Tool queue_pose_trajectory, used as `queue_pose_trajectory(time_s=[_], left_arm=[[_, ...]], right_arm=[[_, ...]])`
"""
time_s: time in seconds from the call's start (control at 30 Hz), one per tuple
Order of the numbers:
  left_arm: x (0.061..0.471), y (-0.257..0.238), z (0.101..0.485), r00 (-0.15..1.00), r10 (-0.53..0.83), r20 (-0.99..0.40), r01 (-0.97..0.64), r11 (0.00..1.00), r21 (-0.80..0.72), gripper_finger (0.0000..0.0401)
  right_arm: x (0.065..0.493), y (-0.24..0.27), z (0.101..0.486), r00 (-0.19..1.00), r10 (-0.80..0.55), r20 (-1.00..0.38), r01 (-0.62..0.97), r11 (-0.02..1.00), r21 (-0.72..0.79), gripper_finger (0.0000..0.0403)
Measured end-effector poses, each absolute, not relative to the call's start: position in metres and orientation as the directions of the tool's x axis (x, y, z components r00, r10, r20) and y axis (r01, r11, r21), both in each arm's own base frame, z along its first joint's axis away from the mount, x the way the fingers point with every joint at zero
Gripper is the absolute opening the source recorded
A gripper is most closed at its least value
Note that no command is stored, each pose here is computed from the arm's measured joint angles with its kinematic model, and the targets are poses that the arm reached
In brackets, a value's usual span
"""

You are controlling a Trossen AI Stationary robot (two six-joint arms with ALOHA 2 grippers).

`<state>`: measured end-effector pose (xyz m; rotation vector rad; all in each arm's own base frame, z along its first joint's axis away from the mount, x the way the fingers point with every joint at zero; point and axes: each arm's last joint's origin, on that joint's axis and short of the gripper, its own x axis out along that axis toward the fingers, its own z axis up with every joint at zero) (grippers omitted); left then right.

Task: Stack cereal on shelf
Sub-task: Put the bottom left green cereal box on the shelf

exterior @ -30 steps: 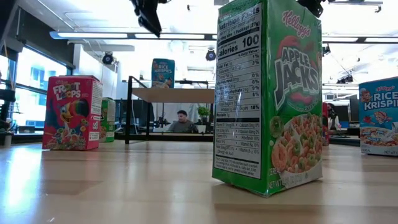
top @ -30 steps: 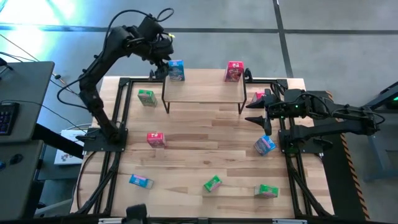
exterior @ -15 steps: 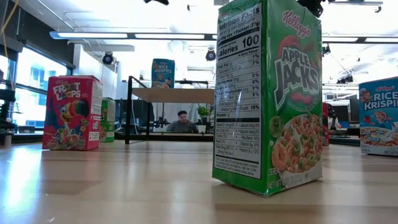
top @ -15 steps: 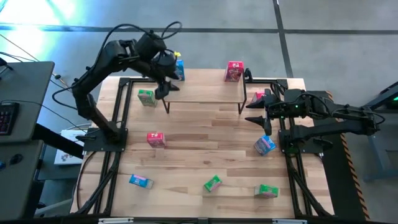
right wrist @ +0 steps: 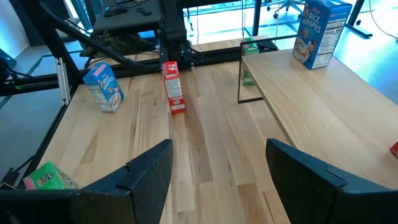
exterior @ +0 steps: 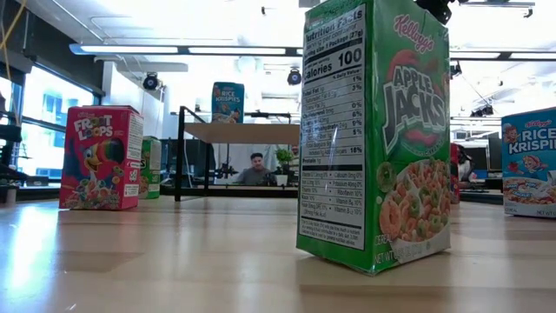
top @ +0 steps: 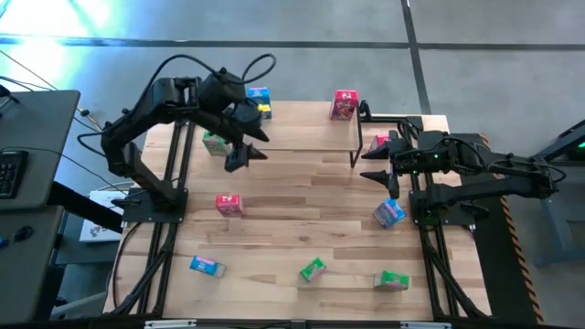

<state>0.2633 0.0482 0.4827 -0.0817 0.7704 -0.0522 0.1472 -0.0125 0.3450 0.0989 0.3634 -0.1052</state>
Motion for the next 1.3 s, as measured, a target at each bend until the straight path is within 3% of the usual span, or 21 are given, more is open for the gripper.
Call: queue_pose_trajectory(time_s=[0.2, 0.53, 0.9, 1.3], left_arm=[[0.269, 0.035, 0.486, 0.742, -0.054, -0.668, -0.012, 0.996, -0.093, 0.0234], [0.279, 0.029, 0.490, 0.784, 0.121, -0.609, -0.244, 0.962, -0.123, 0.0234], [0.279, 0.021, 0.491, 0.746, 0.321, -0.584, -0.481, 0.866, -0.139, 0.0234], [0.279, 0.016, 0.491, 0.743, 0.339, -0.578, -0.529, 0.826, -0.194, 0.0234]], right_arm=[[0.147, -0.013, 0.345, 0.929, -0.085, -0.359, 0.121, 0.990, 0.078, 0.0250], [0.147, -0.012, 0.345, 0.929, -0.085, -0.359, 0.120, 0.990, 0.078, 0.0250], [0.148, -0.013, 0.346, 0.933, -0.085, -0.350, 0.120, 0.990, 0.078, 0.0250], [0.149, -0.013, 0.351, 0.952, -0.086, -0.293, 0.080, 0.996, -0.035, 0.0250]])
